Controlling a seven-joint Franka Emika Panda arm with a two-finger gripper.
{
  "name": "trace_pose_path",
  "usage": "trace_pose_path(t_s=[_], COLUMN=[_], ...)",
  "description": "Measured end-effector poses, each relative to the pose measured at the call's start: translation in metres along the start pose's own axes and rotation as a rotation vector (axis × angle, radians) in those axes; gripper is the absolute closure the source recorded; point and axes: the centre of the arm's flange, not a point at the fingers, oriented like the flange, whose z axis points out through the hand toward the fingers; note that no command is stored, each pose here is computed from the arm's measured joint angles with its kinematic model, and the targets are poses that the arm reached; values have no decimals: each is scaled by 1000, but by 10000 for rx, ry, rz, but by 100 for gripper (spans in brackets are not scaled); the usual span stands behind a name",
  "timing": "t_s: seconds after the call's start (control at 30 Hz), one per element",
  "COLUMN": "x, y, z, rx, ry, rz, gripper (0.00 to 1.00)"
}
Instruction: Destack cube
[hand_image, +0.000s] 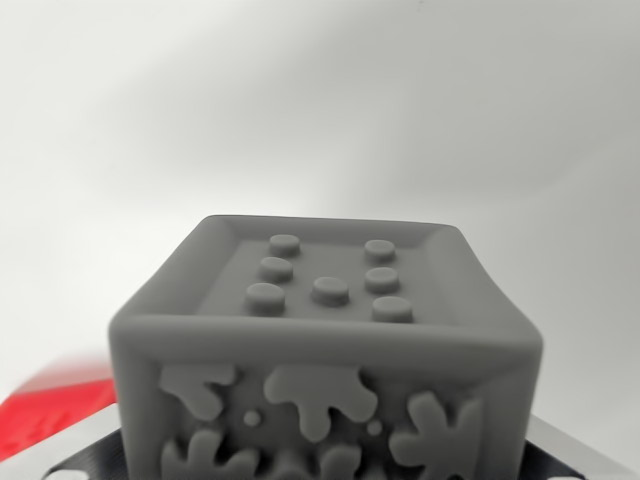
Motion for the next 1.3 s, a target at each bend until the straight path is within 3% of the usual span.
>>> trace_pose_path(t_s=[1.3], x=[69], y=[2], z=[23], rx=[-6], ry=[2], rz=[1104], gripper=[100])
